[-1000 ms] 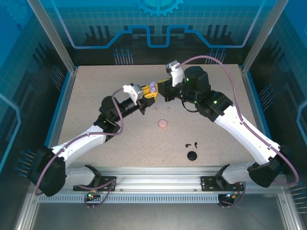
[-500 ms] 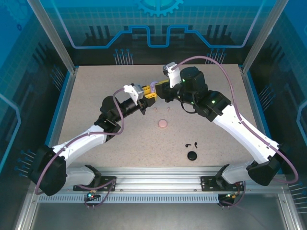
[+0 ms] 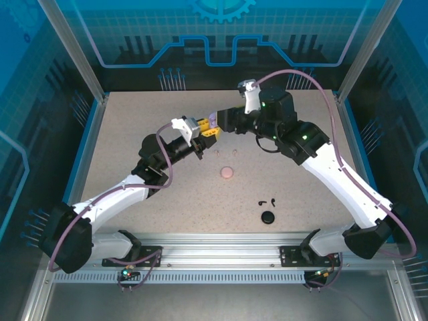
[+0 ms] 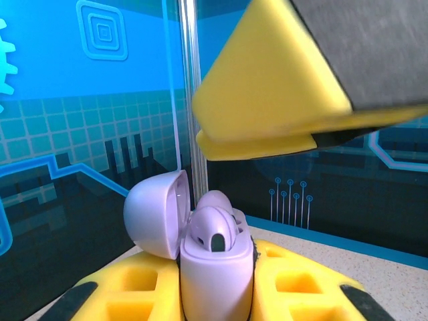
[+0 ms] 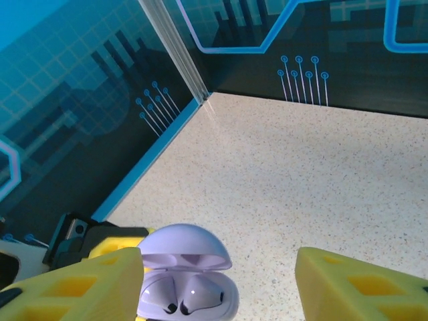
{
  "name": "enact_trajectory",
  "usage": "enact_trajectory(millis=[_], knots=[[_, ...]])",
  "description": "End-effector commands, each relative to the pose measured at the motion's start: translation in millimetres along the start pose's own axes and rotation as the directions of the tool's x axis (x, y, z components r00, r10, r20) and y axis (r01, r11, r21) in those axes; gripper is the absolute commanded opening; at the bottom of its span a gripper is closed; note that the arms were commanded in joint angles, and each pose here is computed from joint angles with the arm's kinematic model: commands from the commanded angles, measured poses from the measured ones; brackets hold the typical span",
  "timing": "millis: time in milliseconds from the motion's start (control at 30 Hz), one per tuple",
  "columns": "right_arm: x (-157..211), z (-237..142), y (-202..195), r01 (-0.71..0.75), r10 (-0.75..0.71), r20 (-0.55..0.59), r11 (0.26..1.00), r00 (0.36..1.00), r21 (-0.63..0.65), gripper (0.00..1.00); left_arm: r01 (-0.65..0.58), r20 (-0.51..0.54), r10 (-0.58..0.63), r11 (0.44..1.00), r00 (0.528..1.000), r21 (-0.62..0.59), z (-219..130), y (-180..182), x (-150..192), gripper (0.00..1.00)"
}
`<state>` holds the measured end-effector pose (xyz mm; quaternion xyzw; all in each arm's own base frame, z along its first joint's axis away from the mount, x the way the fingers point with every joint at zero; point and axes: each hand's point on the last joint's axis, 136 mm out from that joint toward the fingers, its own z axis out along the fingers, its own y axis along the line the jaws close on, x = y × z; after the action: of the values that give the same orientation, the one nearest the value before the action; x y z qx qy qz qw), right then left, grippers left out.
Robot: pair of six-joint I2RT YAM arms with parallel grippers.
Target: Insert wireless bluetooth earbuds into charging case
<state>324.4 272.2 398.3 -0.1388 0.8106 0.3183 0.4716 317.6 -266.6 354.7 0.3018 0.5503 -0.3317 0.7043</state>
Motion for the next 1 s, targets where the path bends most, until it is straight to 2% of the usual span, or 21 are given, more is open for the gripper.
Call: enact_trajectory(millis=[0, 133, 267, 567, 733, 967], knots=[[-31, -21, 0, -0.078, 0.08, 0.052, 0.996, 0.995, -0.037, 0.63, -0.027, 0.05, 0.028, 1.0, 0.998, -0.01, 2, 1, -14, 0.0], [-33, -9, -18, -0.102, 0.102, -0.029, 0.995, 0.994, -0.002, 0.63, -0.024, 0.036, 0.024, 1.0, 0.999, -0.003, 1, 0, -8, 0.0], [-28, 18, -34, -0.089, 0.095, -0.157, 0.995, 0.983, 0.043, 0.63, -0.024, 0.015, 0.024, 1.0, 1.0, 0.014, 1, -3, -1, 0.0], [-8, 73, -45, -0.09, 0.099, -0.328, 0.995, 0.94, 0.041, 0.6, -0.006, 0.003, 0.006, 1.0, 1.0, 0.024, 4, -4, 4, 0.0], [12, 75, -37, -0.066, 0.072, -0.383, 0.997, 0.921, 0.03, 0.57, 0.001, 0.002, -0.001, 1.0, 1.0, 0.008, 6, -1, 4, 0.0], [37, 51, -21, -0.024, 0.027, -0.417, 1.0, 0.909, 0.014, 0.53, 0.003, -0.007, -0.004, 1.0, 1.0, -0.03, 10, 7, 7, 0.0]])
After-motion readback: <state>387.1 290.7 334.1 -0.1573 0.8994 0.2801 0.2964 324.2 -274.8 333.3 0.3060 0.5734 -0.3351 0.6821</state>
